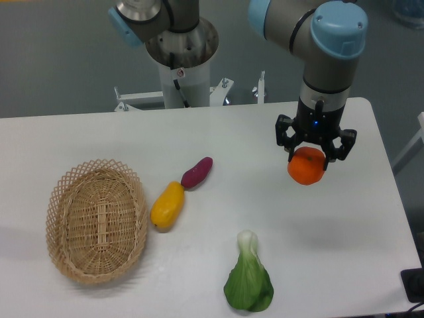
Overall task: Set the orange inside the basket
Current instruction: 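Hold the orange in the gripper above the table, lifting slightly, then carry the held orange across the table toward the wicker basket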
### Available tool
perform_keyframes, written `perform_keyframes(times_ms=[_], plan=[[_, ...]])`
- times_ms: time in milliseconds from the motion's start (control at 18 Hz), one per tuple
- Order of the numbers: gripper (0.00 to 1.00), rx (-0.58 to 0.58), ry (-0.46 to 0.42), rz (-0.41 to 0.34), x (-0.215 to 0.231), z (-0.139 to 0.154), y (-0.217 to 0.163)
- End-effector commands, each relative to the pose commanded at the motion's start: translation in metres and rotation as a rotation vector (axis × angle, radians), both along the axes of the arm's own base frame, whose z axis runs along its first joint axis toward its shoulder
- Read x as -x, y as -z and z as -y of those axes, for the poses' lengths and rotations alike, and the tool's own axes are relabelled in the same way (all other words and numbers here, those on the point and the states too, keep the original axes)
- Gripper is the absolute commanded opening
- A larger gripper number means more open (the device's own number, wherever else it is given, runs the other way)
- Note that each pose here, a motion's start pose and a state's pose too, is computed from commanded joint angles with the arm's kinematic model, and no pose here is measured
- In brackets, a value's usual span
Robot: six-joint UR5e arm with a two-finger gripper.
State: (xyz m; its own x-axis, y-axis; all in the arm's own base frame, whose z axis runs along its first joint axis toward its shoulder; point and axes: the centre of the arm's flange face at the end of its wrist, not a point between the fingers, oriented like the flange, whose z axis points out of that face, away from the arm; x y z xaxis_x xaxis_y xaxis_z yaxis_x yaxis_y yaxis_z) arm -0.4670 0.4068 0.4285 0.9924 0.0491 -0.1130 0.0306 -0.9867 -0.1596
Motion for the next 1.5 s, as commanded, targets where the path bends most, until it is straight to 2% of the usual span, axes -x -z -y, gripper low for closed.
perform_keyframes(times_ms=[833,944,1000,1222,1389,1500], plan=[[0.63,-0.007,-0.018,-0.006,0.0,-0.006,0.006],[0.63,-0.015,-0.021,-0.01,-0.007,-0.016,0.005],[0.63,-0.025,-0.049,-0.013,-0.008,-0.021,0.007],[0.63,-0.14,-0.18,-0.066,-0.045,-0.078,0.001],[0.63,-0.175,-0.256,-0.049,-0.074,-0.105,-0.001],[0.63,-0.181,-0.264,-0.027,-0.102,-0.125,0.002]])
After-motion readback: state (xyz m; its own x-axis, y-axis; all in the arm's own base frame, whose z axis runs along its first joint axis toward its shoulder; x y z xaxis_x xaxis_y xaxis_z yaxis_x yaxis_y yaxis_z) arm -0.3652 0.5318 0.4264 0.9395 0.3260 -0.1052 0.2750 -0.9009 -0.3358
